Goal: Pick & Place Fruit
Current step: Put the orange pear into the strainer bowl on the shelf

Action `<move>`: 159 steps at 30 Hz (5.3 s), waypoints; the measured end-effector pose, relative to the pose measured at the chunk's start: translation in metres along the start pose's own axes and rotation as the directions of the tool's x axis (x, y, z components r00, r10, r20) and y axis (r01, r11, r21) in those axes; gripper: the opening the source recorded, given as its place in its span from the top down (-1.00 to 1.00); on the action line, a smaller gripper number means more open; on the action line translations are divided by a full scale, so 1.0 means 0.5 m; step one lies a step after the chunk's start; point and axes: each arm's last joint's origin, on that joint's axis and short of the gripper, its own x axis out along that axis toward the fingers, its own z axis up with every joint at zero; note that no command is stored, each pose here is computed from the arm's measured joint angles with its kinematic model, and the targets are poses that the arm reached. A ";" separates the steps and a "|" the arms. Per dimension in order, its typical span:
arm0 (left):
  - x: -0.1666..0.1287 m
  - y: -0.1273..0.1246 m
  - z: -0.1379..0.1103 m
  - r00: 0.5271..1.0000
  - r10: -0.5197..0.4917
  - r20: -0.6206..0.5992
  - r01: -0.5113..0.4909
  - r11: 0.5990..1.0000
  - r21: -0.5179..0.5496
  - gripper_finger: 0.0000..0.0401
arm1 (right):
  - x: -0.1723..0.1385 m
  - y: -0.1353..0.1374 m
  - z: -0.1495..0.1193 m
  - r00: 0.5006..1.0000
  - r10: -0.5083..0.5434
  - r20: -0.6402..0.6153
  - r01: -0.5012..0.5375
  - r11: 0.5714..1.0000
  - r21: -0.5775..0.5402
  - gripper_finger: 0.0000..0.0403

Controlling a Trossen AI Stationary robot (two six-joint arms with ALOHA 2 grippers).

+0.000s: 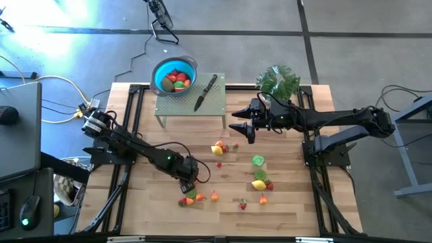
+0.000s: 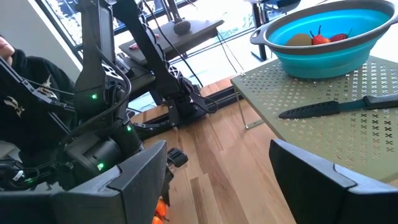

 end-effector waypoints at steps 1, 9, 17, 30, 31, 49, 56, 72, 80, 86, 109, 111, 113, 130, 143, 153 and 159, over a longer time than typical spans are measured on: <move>0.000 0.000 0.000 1.000 0.000 -0.002 0.000 1.000 0.000 0.37 | 0.000 0.000 0.000 1.000 0.000 0.000 0.000 1.000 0.000 -0.37; 0.000 0.000 -0.001 1.000 -0.011 -0.018 0.011 1.000 0.000 0.37 | 0.000 0.000 0.000 1.000 0.000 0.000 0.000 1.000 0.000 -0.37; 0.000 0.000 -0.002 1.000 -0.012 -0.021 0.012 1.000 0.000 0.37 | 0.000 0.000 0.000 1.000 0.000 0.000 0.000 1.000 0.000 -0.37; -0.018 -0.001 -0.004 0.996 -0.063 -0.063 0.065 0.998 0.025 0.37 | 0.000 0.000 0.000 1.000 0.000 0.000 0.000 1.000 0.000 -0.37; -0.024 0.002 -0.005 0.997 -0.053 -0.057 0.054 0.998 0.026 0.37 | 0.000 0.000 0.000 1.000 -0.001 0.000 0.001 1.000 0.000 -0.37; -0.180 0.009 0.008 0.968 -0.214 0.133 0.212 0.977 0.025 0.37 | 0.000 -0.001 0.001 1.000 -0.011 0.006 0.011 1.000 -0.007 -0.37; -0.261 -0.002 0.036 0.920 -0.233 0.316 0.232 0.972 0.042 0.37 | 0.000 -0.003 0.002 0.998 -0.060 0.025 0.060 0.998 0.002 -0.37; -0.447 -0.032 0.108 0.681 -0.122 0.722 0.111 0.992 0.063 0.37 | 0.000 -0.004 0.002 0.997 -0.069 0.029 0.068 0.997 0.029 -0.37; -0.518 -0.032 0.124 0.576 -0.062 0.815 0.067 0.997 0.029 0.37 | 0.000 0.002 0.000 0.999 0.030 -0.010 -0.029 0.997 0.070 -0.37; -0.558 -0.015 0.135 0.512 0.061 0.857 0.004 0.997 -0.074 0.37 | 0.000 0.002 0.001 1.000 0.026 0.000 -0.026 1.000 0.004 -0.37; -0.561 0.268 0.244 0.513 0.612 0.602 -0.225 0.773 -0.594 0.37 | -0.001 0.007 0.015 0.996 0.052 0.070 -0.048 0.997 -0.060 -0.37; -0.561 0.295 0.244 0.529 0.634 0.564 -0.232 0.747 -0.623 0.37 | -0.001 0.007 0.015 0.996 0.052 0.069 -0.048 0.997 -0.060 -0.37; -0.562 0.319 0.245 0.551 0.640 0.536 -0.214 0.729 -0.650 0.37 | -0.001 0.007 0.015 0.996 0.052 0.069 -0.048 0.997 -0.060 -0.37; -0.490 0.418 0.303 0.710 0.598 0.373 -0.199 0.678 -0.708 0.37 | -0.001 0.007 0.014 0.997 0.050 0.067 -0.044 0.995 -0.086 -0.37; -0.447 0.427 0.314 0.761 0.589 0.272 -0.240 0.645 -0.725 0.37 | -0.001 0.006 0.013 0.997 0.048 0.062 -0.043 0.995 -0.086 -0.37; -0.448 0.429 0.313 0.734 0.627 0.261 -0.271 0.622 -0.734 0.37 | -0.001 0.005 0.011 0.998 0.043 0.049 -0.039 0.996 -0.086 -0.37; -0.448 0.430 0.313 0.733 0.628 0.261 -0.271 0.622 -0.734 0.25 | -0.001 0.005 0.011 0.998 0.043 0.049 -0.039 0.996 -0.086 -0.37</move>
